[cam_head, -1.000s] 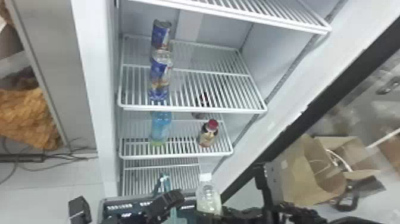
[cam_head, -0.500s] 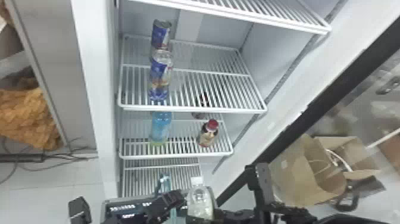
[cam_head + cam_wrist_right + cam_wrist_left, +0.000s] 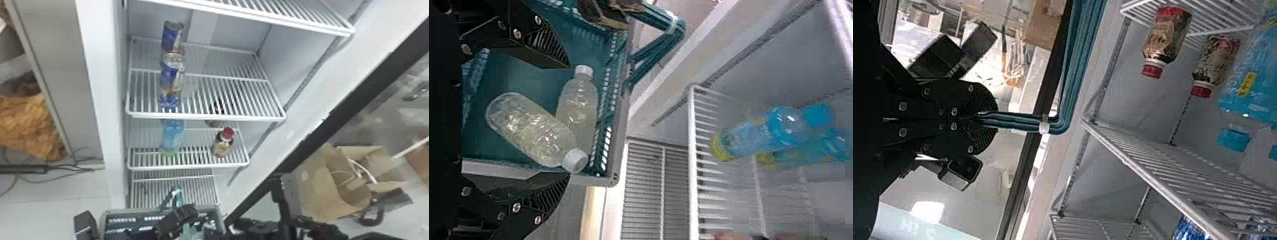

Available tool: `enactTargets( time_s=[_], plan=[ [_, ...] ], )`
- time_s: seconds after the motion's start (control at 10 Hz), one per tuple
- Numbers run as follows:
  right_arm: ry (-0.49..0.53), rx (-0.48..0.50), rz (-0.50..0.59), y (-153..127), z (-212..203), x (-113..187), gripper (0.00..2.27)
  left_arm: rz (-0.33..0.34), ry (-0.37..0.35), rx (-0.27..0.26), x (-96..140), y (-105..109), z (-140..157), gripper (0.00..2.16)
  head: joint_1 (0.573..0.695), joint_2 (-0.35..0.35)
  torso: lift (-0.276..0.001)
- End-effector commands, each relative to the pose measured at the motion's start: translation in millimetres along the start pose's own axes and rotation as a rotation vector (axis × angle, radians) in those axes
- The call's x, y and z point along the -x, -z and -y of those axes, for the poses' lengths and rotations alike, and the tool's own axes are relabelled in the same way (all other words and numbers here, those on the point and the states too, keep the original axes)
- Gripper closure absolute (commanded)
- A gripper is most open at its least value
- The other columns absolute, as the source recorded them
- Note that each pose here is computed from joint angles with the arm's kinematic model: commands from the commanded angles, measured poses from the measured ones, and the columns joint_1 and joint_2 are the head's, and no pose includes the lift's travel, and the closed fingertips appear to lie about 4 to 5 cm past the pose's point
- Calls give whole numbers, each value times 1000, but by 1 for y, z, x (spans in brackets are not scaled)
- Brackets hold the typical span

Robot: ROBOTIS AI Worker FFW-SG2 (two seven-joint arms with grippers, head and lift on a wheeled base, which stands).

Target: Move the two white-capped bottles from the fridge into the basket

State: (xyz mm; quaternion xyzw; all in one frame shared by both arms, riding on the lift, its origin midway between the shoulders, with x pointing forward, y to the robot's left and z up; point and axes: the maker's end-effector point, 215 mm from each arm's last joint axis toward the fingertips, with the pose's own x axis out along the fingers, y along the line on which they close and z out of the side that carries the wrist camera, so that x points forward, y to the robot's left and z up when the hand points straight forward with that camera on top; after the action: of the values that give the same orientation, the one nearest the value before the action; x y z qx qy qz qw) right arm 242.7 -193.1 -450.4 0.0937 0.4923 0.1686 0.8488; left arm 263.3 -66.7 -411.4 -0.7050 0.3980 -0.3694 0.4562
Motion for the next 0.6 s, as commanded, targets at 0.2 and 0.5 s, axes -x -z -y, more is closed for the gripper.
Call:
enactTargets(
  time_s=[0.2, 0.5],
  plan=[
    [168, 75, 169, -50, 33, 35, 329, 0, -3, 3, 1, 1, -1, 1161, 695, -350, 0],
    [210, 147, 414, -109, 25, 64, 328, -2, -1, 4, 1, 2, -1, 1161, 695, -350, 0]
  ],
)
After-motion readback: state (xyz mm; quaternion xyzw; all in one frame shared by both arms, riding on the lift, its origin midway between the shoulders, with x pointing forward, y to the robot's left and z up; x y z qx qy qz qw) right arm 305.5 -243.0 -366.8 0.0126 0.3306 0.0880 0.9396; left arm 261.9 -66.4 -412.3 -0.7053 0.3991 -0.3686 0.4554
